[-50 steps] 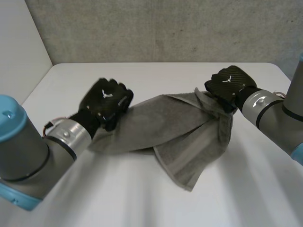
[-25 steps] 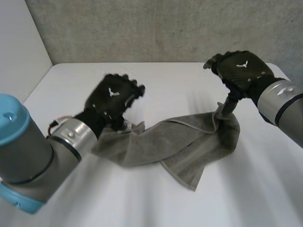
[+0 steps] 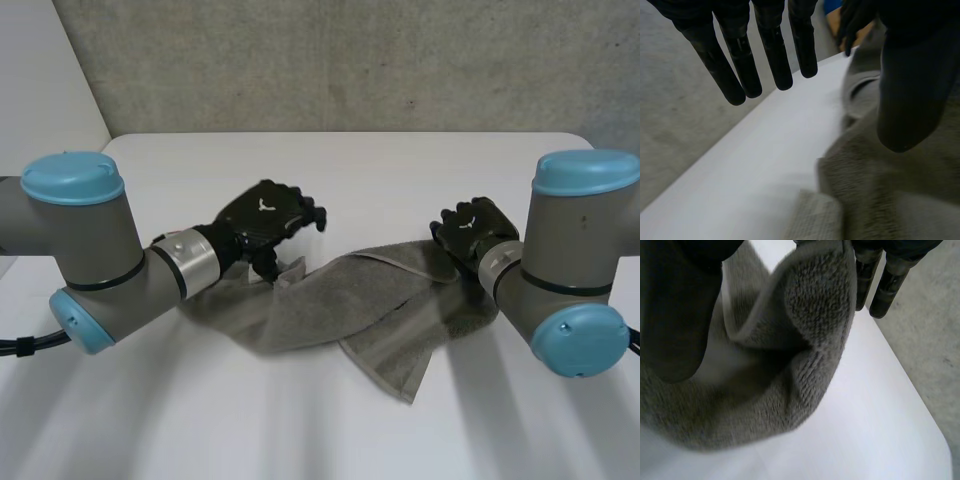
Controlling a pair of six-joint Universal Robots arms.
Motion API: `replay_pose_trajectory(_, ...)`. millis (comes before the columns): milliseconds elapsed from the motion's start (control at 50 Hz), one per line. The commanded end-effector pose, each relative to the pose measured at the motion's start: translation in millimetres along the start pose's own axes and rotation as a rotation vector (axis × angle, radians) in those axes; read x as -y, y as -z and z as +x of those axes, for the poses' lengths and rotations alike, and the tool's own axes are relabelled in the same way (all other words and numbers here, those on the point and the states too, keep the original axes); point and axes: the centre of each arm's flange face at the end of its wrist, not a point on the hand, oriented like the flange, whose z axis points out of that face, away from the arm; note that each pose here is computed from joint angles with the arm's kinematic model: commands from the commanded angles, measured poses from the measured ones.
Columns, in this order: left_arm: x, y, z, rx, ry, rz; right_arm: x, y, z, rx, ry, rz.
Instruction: Fold the towel.
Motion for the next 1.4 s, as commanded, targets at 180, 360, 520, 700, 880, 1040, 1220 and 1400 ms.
replay_pose_trajectory(180, -13, 0, 16, -0.11, -0.037, -0.02, -15, -29, -1, -0.134, 0.218, 0.015)
replay_pose_trajectory(360, -26, 3, 23, -0.15, -0.126, -0.105, -24, -40, -4, -0.138, 0.252, -0.005)
replay_pose_trajectory(520, -30, 1, 17, -0.106, -0.163, -0.133, -23, -47, -6, -0.13, 0.256, 0.01)
replay_pose_trajectory(700, -14, -21, -20, 0.093, -0.275, -0.079, 7, -64, 11, -0.203, 0.422, 0.142)
replay_pose_trajectory(880, 91, -35, -122, 0.729, -0.525, 0.307, 142, -31, 106, -0.792, 0.394, 0.772)
replay_pose_trajectory(1040, 142, -7, -146, 0.885, -0.522, 0.463, 160, -3, 122, -0.766, 0.172, 0.914)
replay_pose_trajectory(1220, 70, 8, -130, 0.791, -0.424, 0.243, 117, -7, 98, -0.454, 0.074, 0.637)
replay_pose_trajectory(1400, 0, 35, -91, 0.683, -0.334, 0.014, 33, -16, 44, -0.111, 0.045, 0.229)
